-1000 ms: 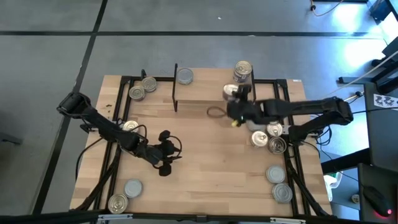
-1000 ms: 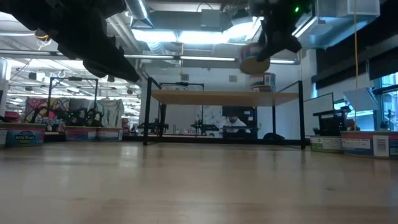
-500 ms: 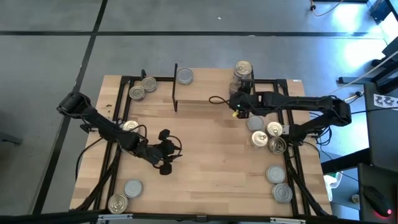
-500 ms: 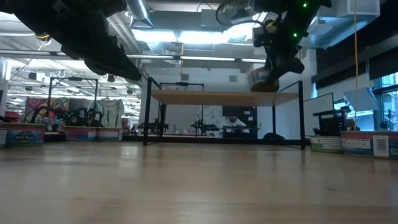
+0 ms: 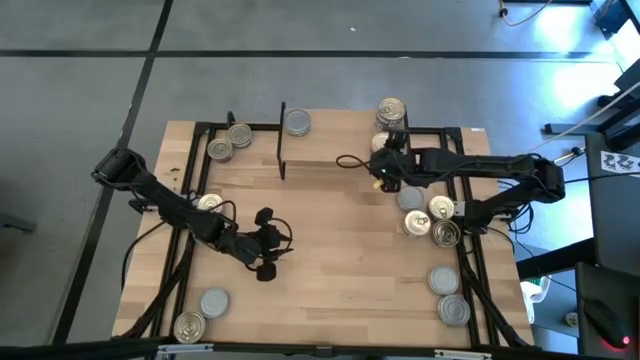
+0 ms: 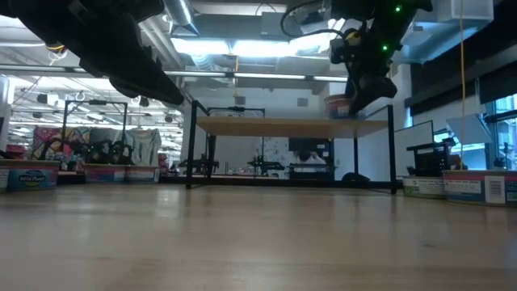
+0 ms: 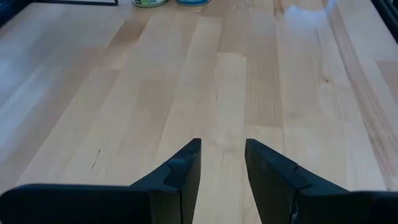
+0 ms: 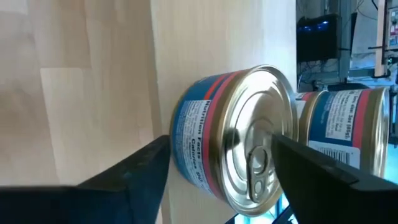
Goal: Stack canned seafood by type on shelf
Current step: Stack the blue pink tuna can on top of the other blue pink tuna can on the shelf
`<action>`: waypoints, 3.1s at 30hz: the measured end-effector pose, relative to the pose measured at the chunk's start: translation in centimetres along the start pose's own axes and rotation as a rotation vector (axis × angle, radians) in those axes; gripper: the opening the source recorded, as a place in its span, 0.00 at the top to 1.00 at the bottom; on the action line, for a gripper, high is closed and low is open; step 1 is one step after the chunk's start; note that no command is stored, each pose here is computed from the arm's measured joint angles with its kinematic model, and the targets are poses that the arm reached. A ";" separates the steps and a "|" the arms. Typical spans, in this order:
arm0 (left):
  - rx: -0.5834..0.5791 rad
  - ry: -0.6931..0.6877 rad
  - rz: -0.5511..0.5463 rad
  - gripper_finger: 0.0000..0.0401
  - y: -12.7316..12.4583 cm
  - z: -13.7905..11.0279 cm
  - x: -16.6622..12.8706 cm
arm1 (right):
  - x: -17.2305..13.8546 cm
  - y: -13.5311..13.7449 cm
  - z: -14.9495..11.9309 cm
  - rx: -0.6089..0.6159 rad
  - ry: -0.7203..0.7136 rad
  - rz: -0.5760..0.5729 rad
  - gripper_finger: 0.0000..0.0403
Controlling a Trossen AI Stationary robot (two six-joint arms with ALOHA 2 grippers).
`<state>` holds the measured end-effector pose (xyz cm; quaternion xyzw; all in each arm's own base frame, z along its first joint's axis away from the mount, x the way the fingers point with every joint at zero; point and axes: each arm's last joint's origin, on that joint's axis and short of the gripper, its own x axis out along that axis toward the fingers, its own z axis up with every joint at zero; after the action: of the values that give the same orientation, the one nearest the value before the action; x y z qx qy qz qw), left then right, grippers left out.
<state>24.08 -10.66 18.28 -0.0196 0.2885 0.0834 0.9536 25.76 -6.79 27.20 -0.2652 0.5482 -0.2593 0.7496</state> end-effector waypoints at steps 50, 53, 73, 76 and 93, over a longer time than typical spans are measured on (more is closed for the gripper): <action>-0.066 0.001 0.002 0.69 0.1 0.0 0.0 | -1.9 14.0 -4.9 0.233 0.137 0.625 0.61; -0.067 0.001 0.002 0.69 0.1 0.0 0.0 | -1.6 14.5 -3.7 0.240 0.046 0.646 0.61; -0.075 0.001 0.005 0.69 0.1 0.0 0.1 | 3.3 19.5 3.1 0.357 -0.340 0.695 0.61; -0.078 0.005 0.016 0.69 0.2 -0.2 0.8 | 4.1 20.1 4.1 0.390 -0.384 0.674 0.61; -0.137 -0.132 0.051 0.69 0.8 0.2 6.3 | -1.1 17.0 5.0 0.279 -0.634 0.645 0.61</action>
<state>29.22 -8.95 14.96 -0.0717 0.2191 0.1284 0.9646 31.91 6.81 17.63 -0.0444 0.3066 0.0094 0.9507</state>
